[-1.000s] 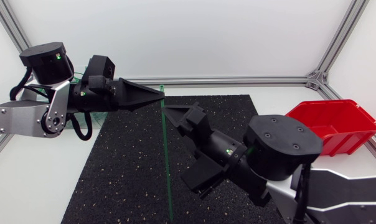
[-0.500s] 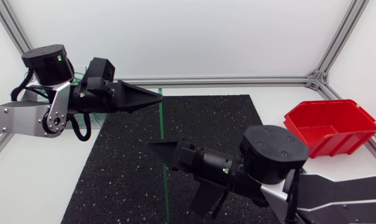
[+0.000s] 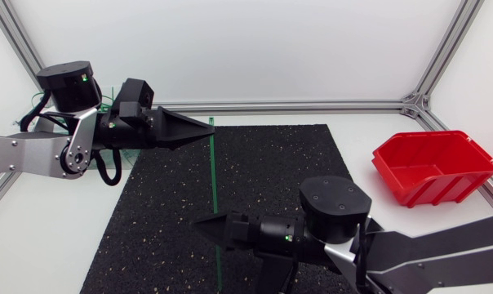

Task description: Take a green cable tie from the red box, thread the tail through the head to close it, then place it in the transparent bin on the left.

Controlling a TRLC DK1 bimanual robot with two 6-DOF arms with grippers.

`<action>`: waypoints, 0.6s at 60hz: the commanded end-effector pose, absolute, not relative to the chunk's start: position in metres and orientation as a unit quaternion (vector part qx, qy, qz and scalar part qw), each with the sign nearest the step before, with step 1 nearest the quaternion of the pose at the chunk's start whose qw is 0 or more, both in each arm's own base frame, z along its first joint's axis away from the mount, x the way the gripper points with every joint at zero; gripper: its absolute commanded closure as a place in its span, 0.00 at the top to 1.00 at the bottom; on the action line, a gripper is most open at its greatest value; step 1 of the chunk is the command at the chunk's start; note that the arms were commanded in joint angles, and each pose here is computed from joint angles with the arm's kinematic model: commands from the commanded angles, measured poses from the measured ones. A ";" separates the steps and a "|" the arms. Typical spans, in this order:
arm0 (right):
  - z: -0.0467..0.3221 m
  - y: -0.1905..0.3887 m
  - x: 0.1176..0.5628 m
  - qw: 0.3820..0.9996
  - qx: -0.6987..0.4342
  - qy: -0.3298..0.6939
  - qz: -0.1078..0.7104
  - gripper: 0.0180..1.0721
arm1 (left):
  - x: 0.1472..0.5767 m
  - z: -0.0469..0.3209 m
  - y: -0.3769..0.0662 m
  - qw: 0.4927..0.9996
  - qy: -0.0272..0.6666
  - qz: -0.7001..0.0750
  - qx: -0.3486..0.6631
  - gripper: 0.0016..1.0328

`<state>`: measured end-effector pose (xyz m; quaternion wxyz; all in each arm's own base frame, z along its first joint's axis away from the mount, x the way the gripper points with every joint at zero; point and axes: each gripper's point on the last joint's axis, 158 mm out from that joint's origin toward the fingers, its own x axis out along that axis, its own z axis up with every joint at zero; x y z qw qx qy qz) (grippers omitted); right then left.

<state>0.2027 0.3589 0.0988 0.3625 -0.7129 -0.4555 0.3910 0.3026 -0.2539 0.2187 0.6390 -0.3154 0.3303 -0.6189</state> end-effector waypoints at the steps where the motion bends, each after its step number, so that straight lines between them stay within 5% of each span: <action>1: 0.079 0.354 0.195 0.347 -0.713 -0.451 0.409 0.95 | 0.311 0.221 -0.252 0.637 0.331 -0.620 -0.317 0.03; 36: 0.046 0.362 0.193 0.344 -0.686 -0.445 0.461 0.93 | 0.363 0.210 -0.235 0.643 0.353 -0.582 -0.351 0.03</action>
